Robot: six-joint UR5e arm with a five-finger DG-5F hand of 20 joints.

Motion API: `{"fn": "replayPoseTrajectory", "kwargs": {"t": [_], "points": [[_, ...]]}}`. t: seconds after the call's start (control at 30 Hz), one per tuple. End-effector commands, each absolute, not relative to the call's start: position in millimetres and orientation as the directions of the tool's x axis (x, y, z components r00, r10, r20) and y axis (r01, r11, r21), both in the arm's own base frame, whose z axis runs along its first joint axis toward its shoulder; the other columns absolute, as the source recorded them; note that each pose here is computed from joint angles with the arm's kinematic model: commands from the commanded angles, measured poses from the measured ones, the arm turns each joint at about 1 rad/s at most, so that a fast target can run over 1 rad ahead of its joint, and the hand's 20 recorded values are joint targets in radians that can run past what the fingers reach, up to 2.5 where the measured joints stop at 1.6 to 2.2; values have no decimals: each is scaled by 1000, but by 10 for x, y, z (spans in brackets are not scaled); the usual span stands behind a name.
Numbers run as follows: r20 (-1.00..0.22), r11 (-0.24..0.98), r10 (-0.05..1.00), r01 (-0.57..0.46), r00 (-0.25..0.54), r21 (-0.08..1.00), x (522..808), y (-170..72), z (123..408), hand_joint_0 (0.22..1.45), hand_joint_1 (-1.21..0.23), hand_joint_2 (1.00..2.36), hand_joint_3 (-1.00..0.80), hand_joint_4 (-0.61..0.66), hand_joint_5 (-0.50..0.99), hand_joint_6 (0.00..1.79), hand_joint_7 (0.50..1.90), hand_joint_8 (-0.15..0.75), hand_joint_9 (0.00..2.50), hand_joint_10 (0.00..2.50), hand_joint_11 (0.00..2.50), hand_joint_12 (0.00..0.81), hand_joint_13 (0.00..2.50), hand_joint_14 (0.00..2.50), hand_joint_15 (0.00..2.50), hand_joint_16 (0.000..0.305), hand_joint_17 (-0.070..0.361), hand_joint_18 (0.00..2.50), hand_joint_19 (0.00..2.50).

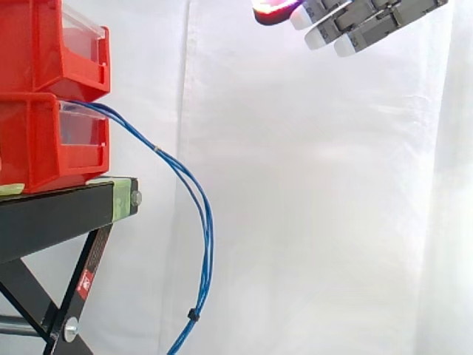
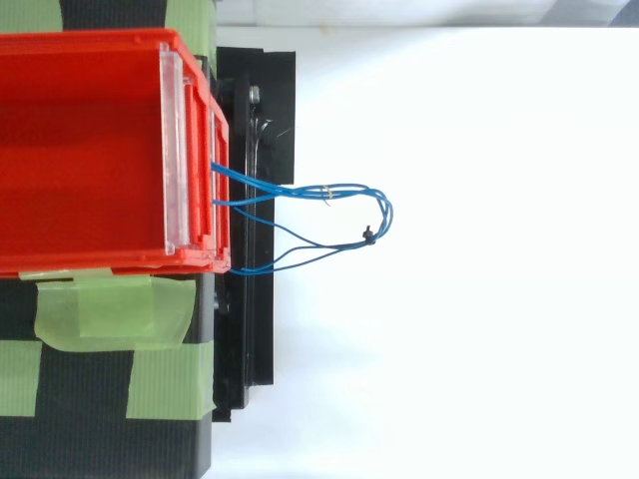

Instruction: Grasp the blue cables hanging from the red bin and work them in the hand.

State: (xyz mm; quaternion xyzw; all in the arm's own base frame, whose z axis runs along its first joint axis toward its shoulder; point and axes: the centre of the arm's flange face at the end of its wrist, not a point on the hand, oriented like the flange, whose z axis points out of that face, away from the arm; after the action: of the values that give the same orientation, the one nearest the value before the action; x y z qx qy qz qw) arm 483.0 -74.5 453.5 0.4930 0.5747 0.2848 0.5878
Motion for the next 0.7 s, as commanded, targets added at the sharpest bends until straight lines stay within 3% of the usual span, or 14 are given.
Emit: {"fn": "replayPoseTrajectory", "kwargs": {"t": [0.0, 0.23, 0.33, 0.4, 0.5, 0.67], "points": [[-393, 350, 902, 231, 177, 908, 4829, -746, 4534, 824, -463, 1002, -954, 208, -205, 6, 688, 280, 153, 7, 208, 332, 0, 5, 229, 60, 134, 0, 207], [-397, 352, 902, 243, 172, 904, 4812, -750, 4494, 825, -464, 1002, -954, 207, -205, 6, 692, 282, 162, 4, 216, 334, 0, 5, 235, 60, 134, 0, 211], [-399, 343, 903, 294, 159, 892, 4721, -792, 4227, 826, -464, 1002, -957, 209, -203, 6, 688, 283, 163, 4, 212, 335, 0, 5, 235, 60, 134, 0, 227], [-331, 257, 929, 351, 167, 900, 4542, -849, 3799, 826, -464, 1002, -956, 207, -200, 6, 694, 281, 156, 5, 218, 335, 0, 5, 243, 60, 134, 0, 233], [-236, 154, 950, 351, 203, 923, 4417, -884, 3576, 825, -464, 1002, -952, 213, -195, 6, 695, 279, 147, 4, 214, 336, 0, 5, 243, 60, 134, 0, 236], [-188, 114, 954, 299, 232, 948, 4264, -925, 3147, 825, -464, 1002, -951, 216, -191, 6, 697, 281, 147, 4, 212, 336, 0, 7, 235, 60, 134, 0, 243]]}}
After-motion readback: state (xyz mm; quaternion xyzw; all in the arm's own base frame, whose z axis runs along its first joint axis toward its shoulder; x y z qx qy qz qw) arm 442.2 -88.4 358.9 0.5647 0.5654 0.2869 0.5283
